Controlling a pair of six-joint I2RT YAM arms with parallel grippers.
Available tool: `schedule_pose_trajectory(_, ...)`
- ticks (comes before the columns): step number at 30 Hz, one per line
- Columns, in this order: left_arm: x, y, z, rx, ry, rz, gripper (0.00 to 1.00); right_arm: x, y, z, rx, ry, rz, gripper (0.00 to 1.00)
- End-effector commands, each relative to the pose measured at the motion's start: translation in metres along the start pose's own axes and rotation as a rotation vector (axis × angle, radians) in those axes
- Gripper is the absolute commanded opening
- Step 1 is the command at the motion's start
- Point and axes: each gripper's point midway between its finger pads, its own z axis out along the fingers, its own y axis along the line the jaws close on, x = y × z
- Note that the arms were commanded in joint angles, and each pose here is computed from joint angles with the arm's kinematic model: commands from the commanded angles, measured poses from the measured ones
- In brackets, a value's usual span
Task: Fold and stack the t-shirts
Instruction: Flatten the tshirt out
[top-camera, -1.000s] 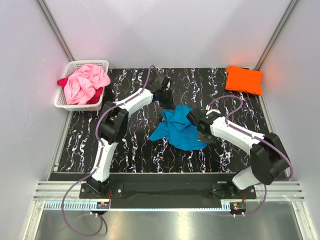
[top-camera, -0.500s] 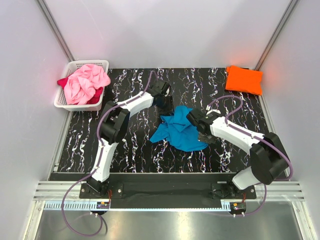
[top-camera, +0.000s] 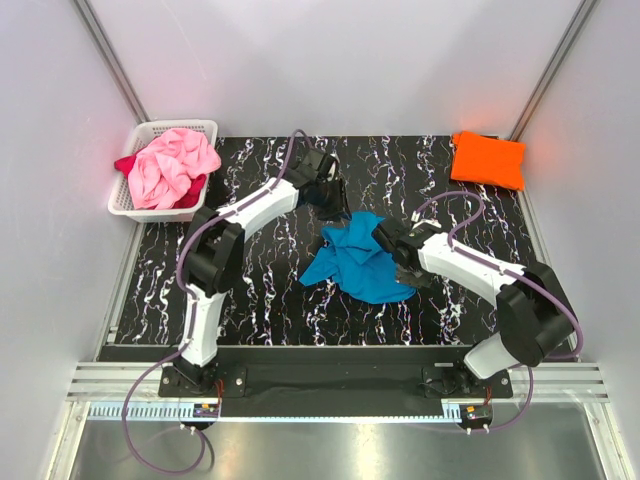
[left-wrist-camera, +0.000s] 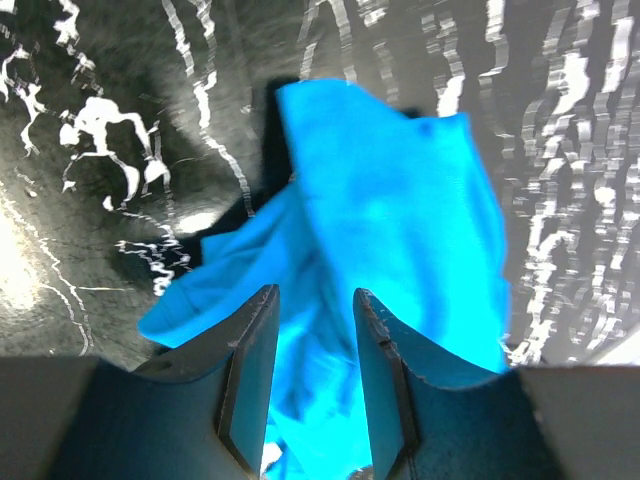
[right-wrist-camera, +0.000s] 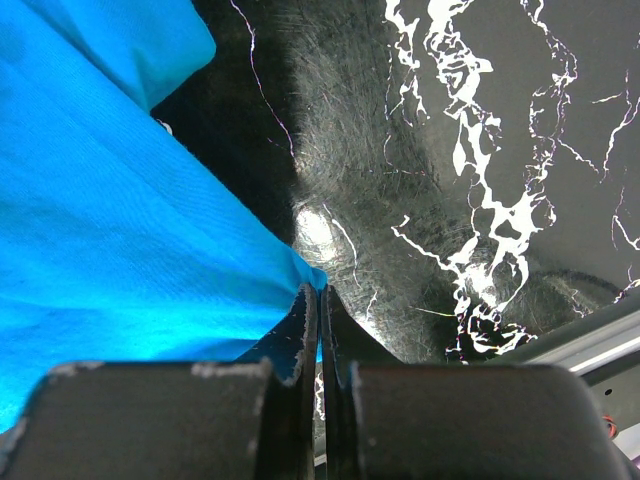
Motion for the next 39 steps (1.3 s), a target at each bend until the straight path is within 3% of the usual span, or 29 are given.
schedule_pose_trajectory(1, -0.016, -0.031, -0.02, 0.098, -0.054, 0.017, 0.41, -0.003, -0.001, 0.0, 0.019, -0.029, 0.016, 0.0)
schedule_pose_trajectory(23, -0.005, -0.029, 0.022, 0.153, 0.019, -0.036, 0.4, -0.002, -0.007, -0.001, 0.026, -0.035, 0.007, 0.0)
schedule_pose_trajectory(26, -0.007, -0.03, 0.025, 0.165, 0.012, -0.042, 0.33, -0.002, -0.008, -0.001, 0.031, -0.035, 0.003, 0.0)
schedule_pose_trajectory(27, -0.008, -0.031, 0.025, 0.167, 0.006, -0.043, 0.24, -0.003, -0.007, -0.001, 0.03, -0.036, 0.006, 0.0)
schedule_pose_trajectory(31, -0.012, -0.028, 0.019, 0.142, -0.024, -0.037, 0.08, -0.002, -0.007, 0.0, 0.035, -0.033, 0.004, 0.0)
schedule_pose_trajectory(35, -0.016, -0.016, 0.005, 0.079, -0.078, -0.023, 0.0, -0.002, -0.007, 0.0, 0.036, -0.035, 0.009, 0.0)
schedule_pose_trajectory(39, -0.032, 0.001, -0.036, -0.031, -0.19, -0.02, 0.0, -0.004, -0.009, -0.001, 0.04, -0.046, 0.015, 0.0)
